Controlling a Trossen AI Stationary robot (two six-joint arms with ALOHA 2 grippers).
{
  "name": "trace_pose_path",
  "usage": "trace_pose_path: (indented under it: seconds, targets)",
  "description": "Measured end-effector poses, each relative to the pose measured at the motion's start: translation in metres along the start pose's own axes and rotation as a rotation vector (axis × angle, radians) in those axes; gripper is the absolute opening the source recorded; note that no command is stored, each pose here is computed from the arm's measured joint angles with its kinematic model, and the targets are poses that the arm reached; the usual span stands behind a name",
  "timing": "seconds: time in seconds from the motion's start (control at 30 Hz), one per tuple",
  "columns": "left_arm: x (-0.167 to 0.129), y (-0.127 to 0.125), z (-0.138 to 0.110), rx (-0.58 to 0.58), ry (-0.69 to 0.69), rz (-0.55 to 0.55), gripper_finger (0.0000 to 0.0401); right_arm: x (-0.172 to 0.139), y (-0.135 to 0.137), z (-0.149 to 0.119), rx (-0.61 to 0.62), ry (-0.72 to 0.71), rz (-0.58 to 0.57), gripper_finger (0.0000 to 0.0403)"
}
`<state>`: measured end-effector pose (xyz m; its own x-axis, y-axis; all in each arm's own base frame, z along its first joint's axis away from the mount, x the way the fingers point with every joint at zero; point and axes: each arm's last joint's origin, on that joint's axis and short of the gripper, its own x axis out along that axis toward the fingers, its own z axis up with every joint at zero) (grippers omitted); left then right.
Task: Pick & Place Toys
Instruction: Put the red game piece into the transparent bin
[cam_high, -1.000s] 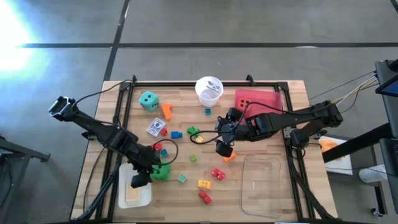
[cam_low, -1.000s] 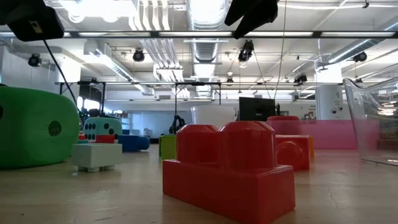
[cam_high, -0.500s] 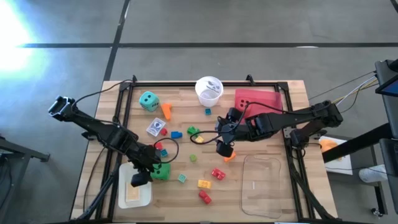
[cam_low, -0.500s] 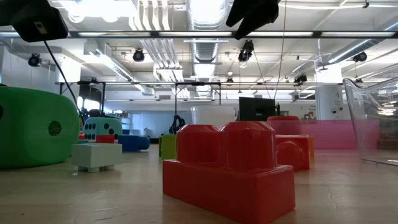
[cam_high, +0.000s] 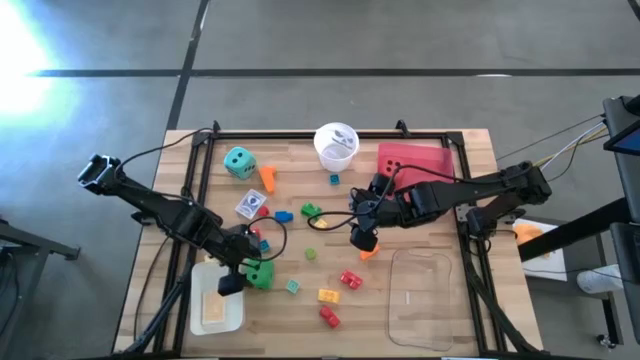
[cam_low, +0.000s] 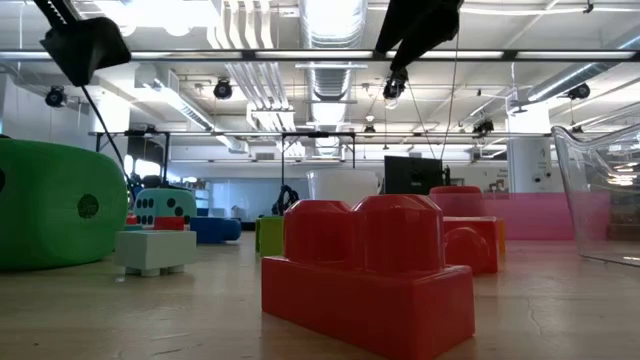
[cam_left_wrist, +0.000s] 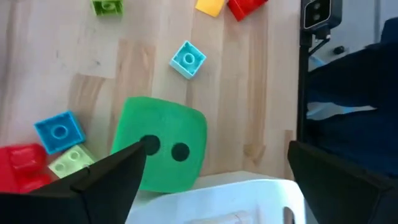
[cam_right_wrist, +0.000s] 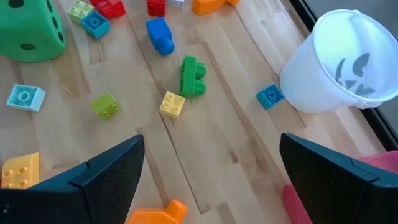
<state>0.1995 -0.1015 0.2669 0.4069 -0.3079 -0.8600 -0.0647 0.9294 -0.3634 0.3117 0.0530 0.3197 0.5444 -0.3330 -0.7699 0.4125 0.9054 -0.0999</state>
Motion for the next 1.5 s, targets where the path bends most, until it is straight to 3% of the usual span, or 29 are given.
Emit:
trace_pose_path:
  seconds: [0.3, 0.5, 0.7, 0.97, 1.07, 1.3, 1.5]
  targets:
    - [0.000, 0.002, 0.001, 0.072, -0.038, 0.057, 0.0382, 0.000, -0.001, -0.003, -0.002, 0.023, -0.014, 0.0367]
    - [0.000, 0.002, 0.002, 0.065, -0.054, 0.082, 0.0397, 0.000, -0.002, -0.004, 0.067, 0.039, -0.020, 0.0367]
    - [0.000, 0.003, 0.002, 0.022, -0.056, 0.087, 0.0388, 0.004, -0.004, -0.004, 0.186, 0.112, 0.067, 0.0367]
    - [-0.005, 0.035, 0.014, -0.388, -0.077, 0.177, 0.0384, 0.017, -0.003, -0.003, 0.322, 0.162, 0.064, 0.0367]
    - [-0.004, 0.052, 0.012, -0.458, -0.038, 0.239, 0.0384, 0.018, -0.005, -0.003, 0.343, 0.167, 0.055, 0.0367]
    - [0.021, 0.074, -0.011, -0.264, 0.096, 0.307, 0.0384, 0.017, -0.006, -0.003, 0.327, 0.165, 0.058, 0.0367]
    - [0.034, 0.086, -0.028, -0.218, 0.174, 0.345, 0.0384, 0.017, -0.006, -0.003, 0.321, 0.165, 0.058, 0.0367]
